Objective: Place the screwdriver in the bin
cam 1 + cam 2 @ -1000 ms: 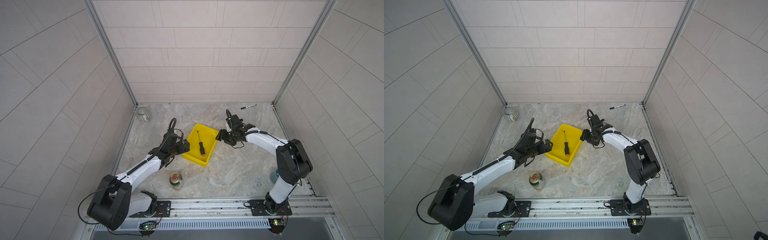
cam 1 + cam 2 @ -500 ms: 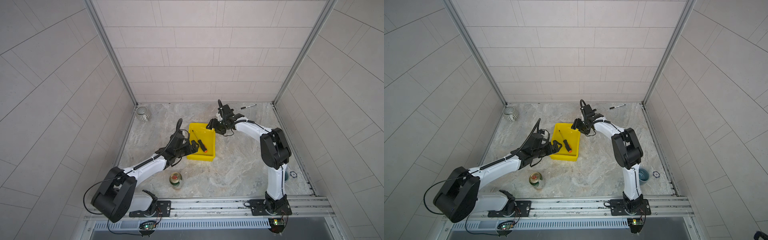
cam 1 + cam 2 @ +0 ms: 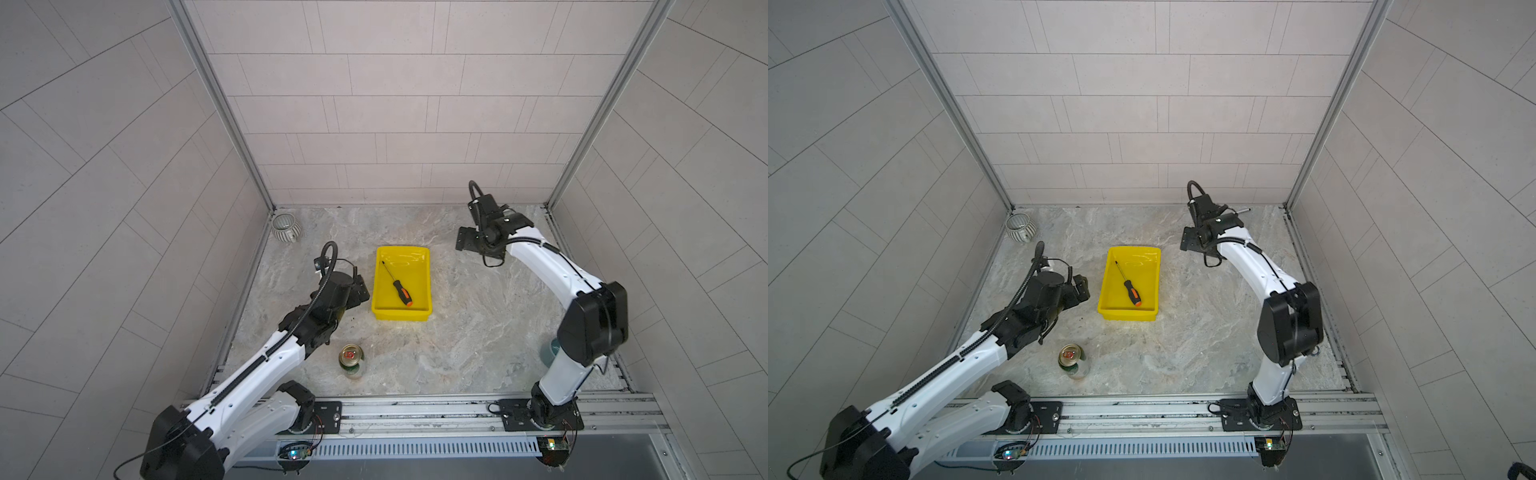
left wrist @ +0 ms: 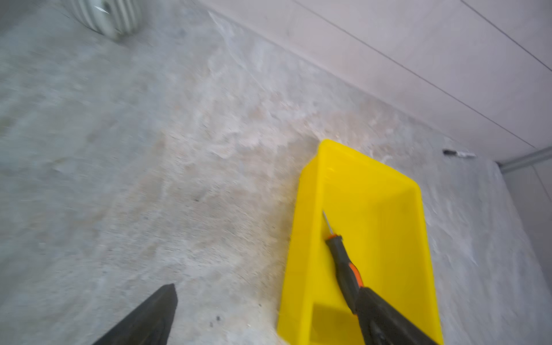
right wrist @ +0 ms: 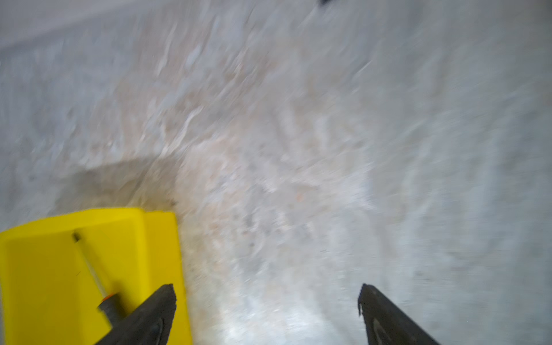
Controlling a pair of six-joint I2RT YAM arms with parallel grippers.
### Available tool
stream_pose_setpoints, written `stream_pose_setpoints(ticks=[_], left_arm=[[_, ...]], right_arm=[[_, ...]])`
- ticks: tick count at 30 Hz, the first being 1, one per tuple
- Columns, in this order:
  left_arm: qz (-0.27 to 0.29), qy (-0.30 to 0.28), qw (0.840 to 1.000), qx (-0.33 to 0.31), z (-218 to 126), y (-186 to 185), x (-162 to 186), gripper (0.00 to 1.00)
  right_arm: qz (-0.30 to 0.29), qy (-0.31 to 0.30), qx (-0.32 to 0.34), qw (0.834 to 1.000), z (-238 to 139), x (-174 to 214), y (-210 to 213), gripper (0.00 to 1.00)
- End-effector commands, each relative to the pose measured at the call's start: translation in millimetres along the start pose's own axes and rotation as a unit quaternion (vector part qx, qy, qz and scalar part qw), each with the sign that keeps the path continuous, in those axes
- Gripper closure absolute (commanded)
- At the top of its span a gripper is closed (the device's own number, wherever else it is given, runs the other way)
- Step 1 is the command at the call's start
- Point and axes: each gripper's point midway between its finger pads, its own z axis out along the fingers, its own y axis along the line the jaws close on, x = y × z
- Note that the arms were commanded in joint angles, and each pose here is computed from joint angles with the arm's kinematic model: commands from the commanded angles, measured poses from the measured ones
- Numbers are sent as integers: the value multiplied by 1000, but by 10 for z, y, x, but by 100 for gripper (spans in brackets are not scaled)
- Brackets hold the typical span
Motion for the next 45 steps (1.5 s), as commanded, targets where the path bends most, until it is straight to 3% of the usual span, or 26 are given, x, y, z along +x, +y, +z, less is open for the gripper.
stream_pose_setpoints(ticks=[1,6,10,12,17,28,32,35,38,42,45], left_arm=[[46,-31,988,-142,-33,679,134,0],[77,-11,983,-169,2,944,423,0],[80,1,991,-110,39,774,488,0],[77,-3,992,-103,34,770,496,0],[66,-15,993,-98,-16,793,467,0],[61,-20,994,-92,-1,773,465,0],[63,-14,993,-98,19,769,469,0],[59,-14,994,-90,28,728,459,0],[53,-13,996,-75,47,673,470,0],[64,-14,994,-83,85,676,468,0],[55,-44,992,-105,-10,669,223,0]], right_arm=[[-81,-91,198,973,-305,-180,-842,3],[-125,-180,261,940,-140,-57,-1113,1],[-126,-238,221,937,120,169,-1089,1],[-131,-274,190,934,212,236,-1018,1],[-145,-302,192,923,418,402,-1039,2],[-118,-297,183,930,763,506,-1100,1],[-69,-315,167,932,720,546,-1274,1],[-71,-324,107,937,778,660,-1244,1],[-72,-353,100,927,782,678,-1219,1],[-83,-335,107,933,836,657,-1194,1],[-86,-325,105,936,861,648,-1174,1]])
